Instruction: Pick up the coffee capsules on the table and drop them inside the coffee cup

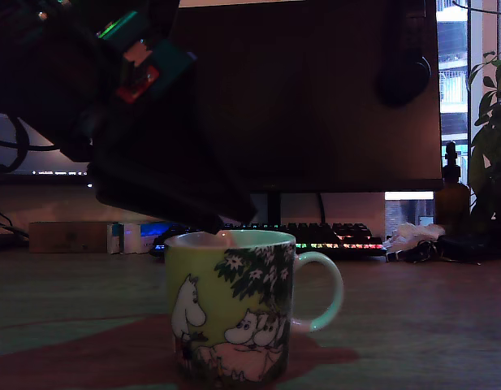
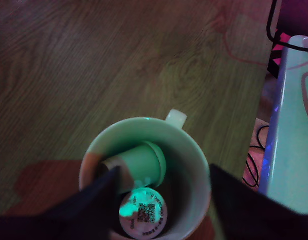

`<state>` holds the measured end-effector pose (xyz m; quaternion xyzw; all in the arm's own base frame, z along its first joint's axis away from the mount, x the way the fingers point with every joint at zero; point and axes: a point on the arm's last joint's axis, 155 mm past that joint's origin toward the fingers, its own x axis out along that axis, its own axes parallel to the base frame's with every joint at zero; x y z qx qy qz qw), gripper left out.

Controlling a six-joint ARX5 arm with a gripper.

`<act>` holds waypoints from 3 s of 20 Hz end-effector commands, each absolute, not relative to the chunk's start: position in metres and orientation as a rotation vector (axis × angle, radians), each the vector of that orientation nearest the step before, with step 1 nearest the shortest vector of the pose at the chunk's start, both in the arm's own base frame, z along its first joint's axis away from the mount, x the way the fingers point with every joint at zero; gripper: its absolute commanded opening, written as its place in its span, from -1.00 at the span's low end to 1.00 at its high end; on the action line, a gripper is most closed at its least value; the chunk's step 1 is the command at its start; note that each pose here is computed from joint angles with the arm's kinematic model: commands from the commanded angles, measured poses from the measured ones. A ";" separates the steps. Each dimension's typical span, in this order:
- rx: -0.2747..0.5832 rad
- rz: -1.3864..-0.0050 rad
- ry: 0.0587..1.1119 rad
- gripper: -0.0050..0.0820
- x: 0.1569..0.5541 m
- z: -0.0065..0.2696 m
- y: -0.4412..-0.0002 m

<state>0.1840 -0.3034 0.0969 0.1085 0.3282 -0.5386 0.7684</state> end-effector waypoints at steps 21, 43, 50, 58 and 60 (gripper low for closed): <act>0.103 -0.818 0.431 -0.93 0.304 0.157 -0.239; -0.135 -0.303 0.271 -0.93 0.318 0.172 -0.046; -0.172 -0.278 0.235 -0.93 0.288 0.193 -0.045; -0.168 -0.194 0.144 -0.93 0.260 0.217 -0.039; -0.165 -0.219 0.128 -0.93 0.256 0.221 -0.045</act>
